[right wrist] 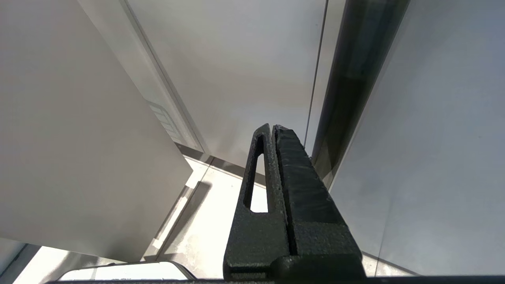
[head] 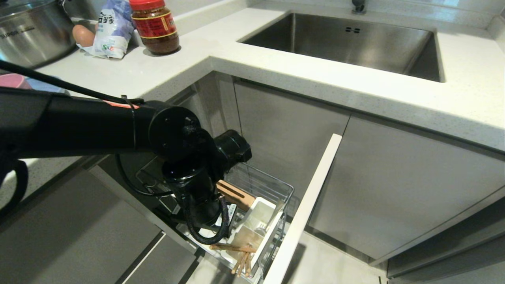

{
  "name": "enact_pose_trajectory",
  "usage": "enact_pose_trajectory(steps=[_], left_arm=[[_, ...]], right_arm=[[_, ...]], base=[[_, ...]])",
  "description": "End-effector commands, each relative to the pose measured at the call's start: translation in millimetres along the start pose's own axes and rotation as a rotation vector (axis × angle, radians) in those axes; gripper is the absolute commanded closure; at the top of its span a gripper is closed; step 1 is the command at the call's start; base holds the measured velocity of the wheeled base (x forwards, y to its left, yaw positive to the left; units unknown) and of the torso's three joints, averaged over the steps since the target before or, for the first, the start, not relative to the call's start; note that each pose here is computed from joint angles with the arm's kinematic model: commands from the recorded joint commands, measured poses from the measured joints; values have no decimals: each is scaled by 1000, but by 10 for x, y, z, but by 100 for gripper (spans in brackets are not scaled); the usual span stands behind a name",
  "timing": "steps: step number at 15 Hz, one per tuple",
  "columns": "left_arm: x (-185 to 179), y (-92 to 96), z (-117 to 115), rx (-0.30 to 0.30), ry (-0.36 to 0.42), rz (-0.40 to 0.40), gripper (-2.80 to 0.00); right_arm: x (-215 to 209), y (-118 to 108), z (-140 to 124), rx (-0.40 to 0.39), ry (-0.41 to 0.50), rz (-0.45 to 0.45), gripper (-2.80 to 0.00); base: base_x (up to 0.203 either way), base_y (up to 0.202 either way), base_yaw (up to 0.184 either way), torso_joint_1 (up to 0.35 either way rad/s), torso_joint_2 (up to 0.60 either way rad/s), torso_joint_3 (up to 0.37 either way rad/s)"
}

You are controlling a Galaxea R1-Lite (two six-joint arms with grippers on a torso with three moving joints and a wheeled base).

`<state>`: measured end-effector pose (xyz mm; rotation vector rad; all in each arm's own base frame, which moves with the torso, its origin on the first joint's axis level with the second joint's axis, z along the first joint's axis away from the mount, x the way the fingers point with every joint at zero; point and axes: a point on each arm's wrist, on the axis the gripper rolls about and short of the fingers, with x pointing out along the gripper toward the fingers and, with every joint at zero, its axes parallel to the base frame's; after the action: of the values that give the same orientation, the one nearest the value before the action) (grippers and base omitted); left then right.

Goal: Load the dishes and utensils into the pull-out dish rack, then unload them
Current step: Take the chopsticks out of the cupboard

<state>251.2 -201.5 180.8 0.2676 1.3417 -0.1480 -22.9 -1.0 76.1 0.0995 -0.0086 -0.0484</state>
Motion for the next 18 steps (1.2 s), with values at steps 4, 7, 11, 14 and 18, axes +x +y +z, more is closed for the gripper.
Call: enact_pose_trajectory(steps=[4, 7, 11, 14, 18], left_arm=[[328, -64, 130, 7, 198, 5, -280], [402, -84, 131, 48, 291, -11, -280], [564, -96, 206, 39, 328, -12, -280], [576, -84, 231, 34, 328, -14, -280], [568, -83, 233, 34, 325, -15, -280]], right_arm=[[-3, 0, -1, 1, -5, 0, 0], [-3, 0, -1, 1, -4, 1, 0], [-3, 0, -1, 1, -5, 0, 0], [-3, 0, -1, 1, -5, 0, 0], [-3, 0, -1, 1, -5, 0, 0]], base=[[0, 0, 0, 0, 0, 0], [0, 0, 0, 0, 0, 0], [0, 0, 0, 0, 0, 0], [0, 0, 0, 0, 0, 0], [0, 0, 0, 0, 0, 0]])
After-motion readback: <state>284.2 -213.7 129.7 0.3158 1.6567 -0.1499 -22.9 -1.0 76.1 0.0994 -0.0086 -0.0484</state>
